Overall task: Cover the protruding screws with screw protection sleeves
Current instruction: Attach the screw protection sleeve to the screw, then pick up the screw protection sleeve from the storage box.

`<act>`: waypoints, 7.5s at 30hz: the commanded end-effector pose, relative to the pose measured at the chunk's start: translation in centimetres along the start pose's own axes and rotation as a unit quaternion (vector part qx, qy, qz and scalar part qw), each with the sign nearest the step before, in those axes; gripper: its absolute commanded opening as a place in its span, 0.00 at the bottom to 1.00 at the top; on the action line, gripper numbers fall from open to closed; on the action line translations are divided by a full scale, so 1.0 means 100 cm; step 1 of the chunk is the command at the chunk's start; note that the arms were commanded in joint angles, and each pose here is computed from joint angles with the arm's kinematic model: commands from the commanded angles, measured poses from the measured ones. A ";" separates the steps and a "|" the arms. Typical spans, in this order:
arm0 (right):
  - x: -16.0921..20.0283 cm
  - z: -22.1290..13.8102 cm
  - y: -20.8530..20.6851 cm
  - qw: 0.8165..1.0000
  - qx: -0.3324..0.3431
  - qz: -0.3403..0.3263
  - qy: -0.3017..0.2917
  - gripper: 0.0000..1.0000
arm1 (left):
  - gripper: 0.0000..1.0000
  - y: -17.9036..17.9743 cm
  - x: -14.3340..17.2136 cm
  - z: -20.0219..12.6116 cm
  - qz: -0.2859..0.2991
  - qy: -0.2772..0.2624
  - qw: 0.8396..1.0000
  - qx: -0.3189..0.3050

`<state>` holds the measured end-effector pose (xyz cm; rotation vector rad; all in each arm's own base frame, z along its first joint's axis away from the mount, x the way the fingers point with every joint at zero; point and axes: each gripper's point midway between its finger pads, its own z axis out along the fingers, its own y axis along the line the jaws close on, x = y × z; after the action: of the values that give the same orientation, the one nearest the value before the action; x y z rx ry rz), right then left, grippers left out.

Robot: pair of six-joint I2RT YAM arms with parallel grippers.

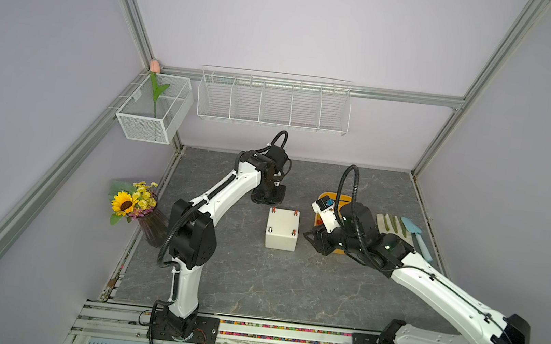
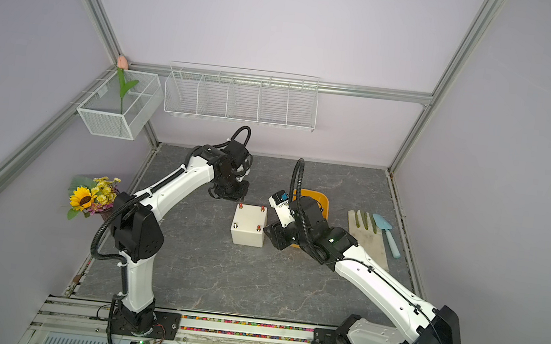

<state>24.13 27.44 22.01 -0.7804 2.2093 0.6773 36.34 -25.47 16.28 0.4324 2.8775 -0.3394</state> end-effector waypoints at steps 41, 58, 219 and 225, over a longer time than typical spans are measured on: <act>-0.003 -0.009 -0.005 1.000 0.020 -0.007 -0.014 0.47 | 0.04 0.000 0.015 -0.003 -0.007 0.001 1.000 0.006; -0.001 -0.023 -0.025 0.997 0.066 0.011 -0.030 0.48 | 0.15 -0.017 -0.004 -0.063 -0.002 -0.071 0.997 0.037; -0.047 -0.083 -0.050 0.990 -0.018 0.104 -0.089 0.06 | 0.37 -0.135 0.029 -0.162 -0.031 -0.254 0.868 0.425; -0.048 -0.092 -0.030 0.992 -0.042 0.078 -0.087 0.06 | 0.34 -0.157 0.029 -0.167 0.002 -0.228 0.867 0.443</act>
<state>26.41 20.60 29.75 -0.4984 2.1321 0.8574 26.73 -34.05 32.90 0.3277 2.1320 -1.4918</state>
